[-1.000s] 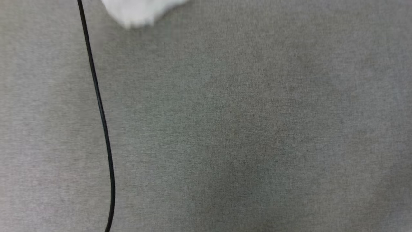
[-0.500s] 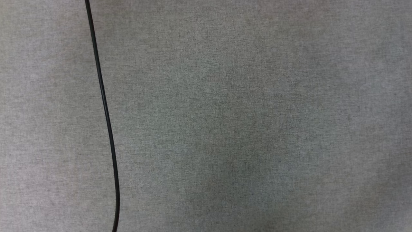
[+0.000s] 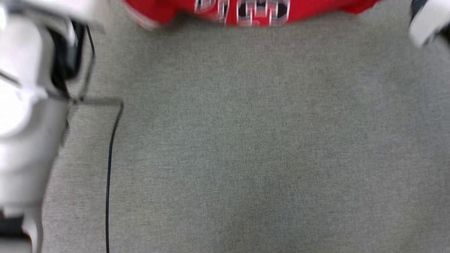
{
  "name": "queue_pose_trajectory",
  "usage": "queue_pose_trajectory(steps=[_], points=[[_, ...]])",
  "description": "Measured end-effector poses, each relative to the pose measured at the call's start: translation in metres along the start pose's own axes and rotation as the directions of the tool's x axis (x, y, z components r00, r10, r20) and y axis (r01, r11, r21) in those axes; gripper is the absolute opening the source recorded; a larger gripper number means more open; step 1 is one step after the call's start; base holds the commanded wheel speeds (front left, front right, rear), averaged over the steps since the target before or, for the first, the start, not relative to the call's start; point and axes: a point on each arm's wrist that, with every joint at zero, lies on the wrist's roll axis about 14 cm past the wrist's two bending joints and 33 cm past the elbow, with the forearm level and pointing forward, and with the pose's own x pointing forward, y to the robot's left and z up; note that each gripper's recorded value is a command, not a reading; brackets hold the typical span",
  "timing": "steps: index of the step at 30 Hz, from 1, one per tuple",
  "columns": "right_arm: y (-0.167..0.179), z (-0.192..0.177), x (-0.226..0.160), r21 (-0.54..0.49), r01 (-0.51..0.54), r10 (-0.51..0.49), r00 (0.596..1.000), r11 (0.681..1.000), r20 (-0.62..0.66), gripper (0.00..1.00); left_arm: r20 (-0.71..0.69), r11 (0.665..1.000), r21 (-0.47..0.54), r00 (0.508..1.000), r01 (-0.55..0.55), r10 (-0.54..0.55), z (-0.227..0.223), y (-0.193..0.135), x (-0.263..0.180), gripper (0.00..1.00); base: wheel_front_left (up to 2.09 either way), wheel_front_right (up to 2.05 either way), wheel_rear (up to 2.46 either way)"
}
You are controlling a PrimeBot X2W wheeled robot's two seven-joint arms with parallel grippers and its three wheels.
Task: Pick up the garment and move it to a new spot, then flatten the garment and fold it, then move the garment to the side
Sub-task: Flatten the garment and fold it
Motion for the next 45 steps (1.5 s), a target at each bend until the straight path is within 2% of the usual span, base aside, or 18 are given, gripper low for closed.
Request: queue_pose_trajectory(steps=[6,12,23,29,34,40,45], points=[[0.022,-0.038,-0.044,0.047,-0.042,0.047,0.994,0.998,-0.1,0.0,-0.154,0.998,-0.055,0.987,-0.041,0.032,-0.032,-0.008,-0.075,0.0,0.0,0.0,0.0],[0.049,-0.062,-0.089,0.101,-0.083,0.1,0.979,0.991,-0.177,0.0,-0.294,0.992,-0.086,0.954,-0.092,0.063,-0.046,-0.012,-0.149,0.0,0.0,0.0,0.0],[0.077,-0.087,-0.176,0.176,-0.09,0.134,0.956,0.98,-0.26,0.0,-0.461,0.965,-0.147,0.878,-0.219,0.129,-0.036,-0.026,-0.264,0.0,0.0,0.0,0.0],[0.091,-0.101,-0.216,0.202,-0.083,0.143,0.942,0.976,-0.304,0.0,-0.568,0.932,-0.212,0.813,-0.295,0.128,-0.041,-0.043,-0.317,0.0,0.0,0.0,0.0],[0.099,-0.113,-0.249,0.212,-0.075,0.147,0.927,0.974,-0.345,0.0,-0.677,0.9,-0.249,0.729,-0.359,0.104,-0.05,-0.056,-0.365,0.0,0.0,0.0,0.0],[0.112,-0.13,-0.288,0.267,-0.043,0.152,0.902,0.963,-0.404,0.0,-0.792,0.874,-0.3,0.611,-0.382,-0.004,-0.056,-0.08,-0.416,0.0,0.0,0.0,0.0],[0.117,-0.146,-0.313,0.295,-0.011,0.154,0.871,0.955,-0.466,0.0,-0.831,0.86,-0.34,0.549,-0.381,-0.085,-0.056,-0.097,-0.435,0.0,0.0,0.0,0.0]])
